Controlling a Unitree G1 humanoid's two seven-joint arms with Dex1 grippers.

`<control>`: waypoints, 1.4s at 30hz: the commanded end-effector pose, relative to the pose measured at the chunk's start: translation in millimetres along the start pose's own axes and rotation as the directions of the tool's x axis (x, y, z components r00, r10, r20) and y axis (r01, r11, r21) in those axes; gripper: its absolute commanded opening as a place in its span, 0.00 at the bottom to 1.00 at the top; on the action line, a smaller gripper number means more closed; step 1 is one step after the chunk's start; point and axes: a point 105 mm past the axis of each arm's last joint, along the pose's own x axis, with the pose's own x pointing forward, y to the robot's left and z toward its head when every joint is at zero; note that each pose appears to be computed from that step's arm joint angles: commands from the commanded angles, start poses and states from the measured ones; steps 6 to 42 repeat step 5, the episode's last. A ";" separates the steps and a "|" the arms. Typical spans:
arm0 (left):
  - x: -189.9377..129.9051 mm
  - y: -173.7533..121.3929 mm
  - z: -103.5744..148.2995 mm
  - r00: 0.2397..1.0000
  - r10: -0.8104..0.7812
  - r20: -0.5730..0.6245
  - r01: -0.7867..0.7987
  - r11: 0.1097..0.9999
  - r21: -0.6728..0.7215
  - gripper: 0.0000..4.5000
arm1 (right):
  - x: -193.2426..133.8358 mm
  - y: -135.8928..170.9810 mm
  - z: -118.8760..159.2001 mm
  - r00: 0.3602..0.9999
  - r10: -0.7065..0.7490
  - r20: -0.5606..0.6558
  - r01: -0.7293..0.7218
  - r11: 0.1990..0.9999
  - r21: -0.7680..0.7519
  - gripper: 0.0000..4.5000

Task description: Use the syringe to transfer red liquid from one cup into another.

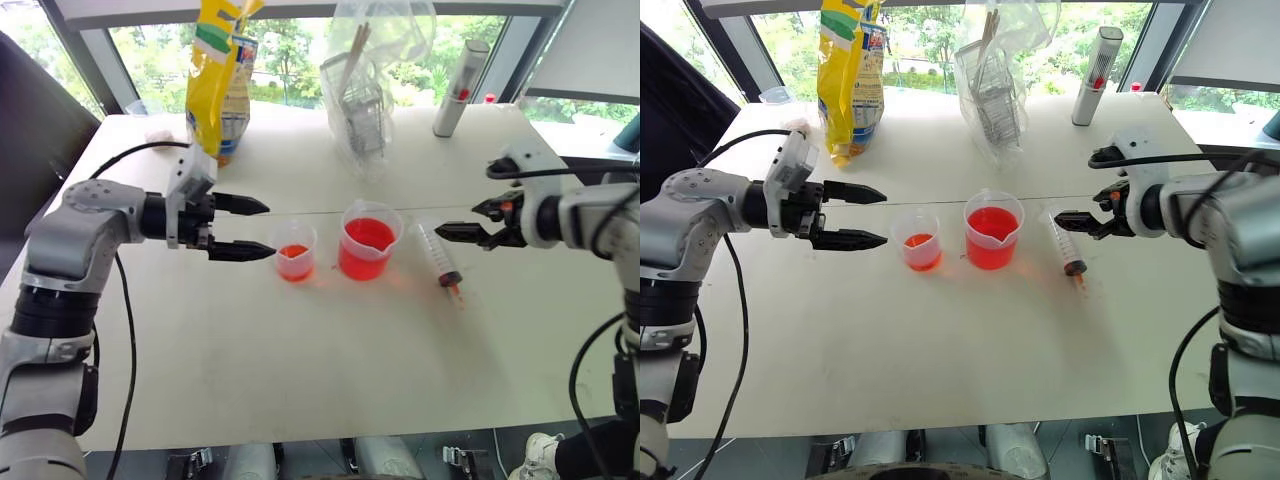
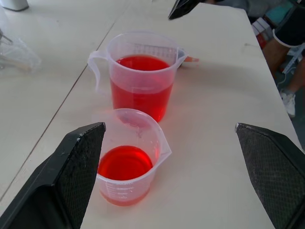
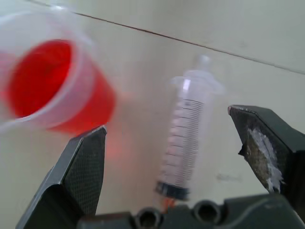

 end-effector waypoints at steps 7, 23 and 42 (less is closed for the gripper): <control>-12.0 -2.6 12.2 1.000 0.017 0.008 -0.018 0.999 0.038 1.00 | -45.1 36.6 7.3 0.990 0.107 0.093 -0.090 0.980 -0.177 0.99; -12.0 -2.6 12.2 1.000 0.017 0.008 -0.018 0.999 0.038 1.00 | -45.1 36.6 7.3 0.990 0.107 0.093 -0.090 0.980 -0.177 0.99; -12.0 -2.6 12.2 1.000 0.017 0.008 -0.018 0.999 0.038 1.00 | -45.1 36.6 7.3 0.990 0.107 0.093 -0.090 0.980 -0.177 0.99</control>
